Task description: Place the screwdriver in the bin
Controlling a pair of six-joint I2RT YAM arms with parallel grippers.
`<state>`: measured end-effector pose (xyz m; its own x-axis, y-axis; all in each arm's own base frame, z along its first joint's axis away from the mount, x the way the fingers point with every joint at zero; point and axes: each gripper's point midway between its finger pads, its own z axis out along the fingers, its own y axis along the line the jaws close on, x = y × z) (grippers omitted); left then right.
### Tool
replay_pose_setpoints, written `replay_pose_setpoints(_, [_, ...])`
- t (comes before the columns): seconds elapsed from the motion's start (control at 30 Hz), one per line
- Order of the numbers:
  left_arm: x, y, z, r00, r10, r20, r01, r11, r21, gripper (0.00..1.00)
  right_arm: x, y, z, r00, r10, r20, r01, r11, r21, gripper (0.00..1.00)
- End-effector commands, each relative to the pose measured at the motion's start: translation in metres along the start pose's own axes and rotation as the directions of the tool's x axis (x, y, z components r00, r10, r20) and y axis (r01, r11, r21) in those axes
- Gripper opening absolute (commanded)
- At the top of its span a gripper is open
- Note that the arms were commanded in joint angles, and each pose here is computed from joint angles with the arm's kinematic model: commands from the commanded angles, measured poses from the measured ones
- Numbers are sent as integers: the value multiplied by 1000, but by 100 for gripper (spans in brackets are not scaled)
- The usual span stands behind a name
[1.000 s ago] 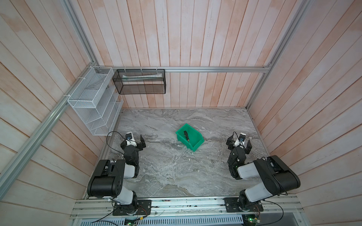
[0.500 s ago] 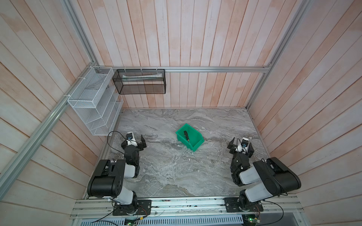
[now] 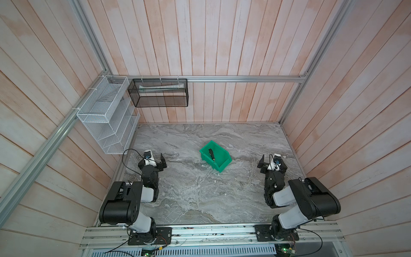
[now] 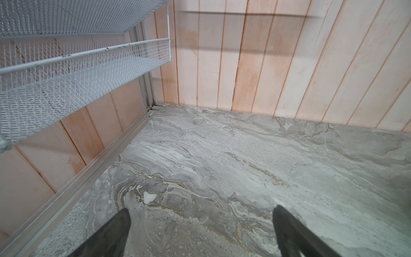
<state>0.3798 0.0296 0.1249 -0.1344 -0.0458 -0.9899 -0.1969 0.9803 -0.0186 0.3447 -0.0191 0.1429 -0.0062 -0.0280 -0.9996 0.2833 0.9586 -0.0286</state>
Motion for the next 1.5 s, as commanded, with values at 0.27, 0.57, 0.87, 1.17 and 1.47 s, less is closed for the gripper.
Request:
replay_pose_setpoints(0.27, [-6, -3, 4, 1000, -1, 10, 1, 1000, 4, 100, 6, 9, 15, 999, 8, -49, -10, 999, -45, 98])
replay_pose_setpoints(0.57, [-6, -3, 4, 1000, -3, 10, 3, 1000, 4, 100, 6, 9, 15, 999, 9, -50, -12, 999, -46, 98])
replay_pose_setpoints(0.87, [-6, -3, 4, 1000, -3, 10, 3, 1000, 3, 100, 7, 8, 15, 999, 8, -54, -10, 999, -47, 98])
replay_pose_setpoints(1.17, [-6, -3, 4, 1000, -4, 13, 4, 1000, 4, 100, 7, 9, 15, 999, 8, -52, -11, 999, -48, 98])
replay_pose_setpoints(1.47, [-5, -3, 4, 1000, -2, 9, 2, 1000, 4, 100, 7, 9, 16, 998, 10, -58, -13, 999, -52, 98])
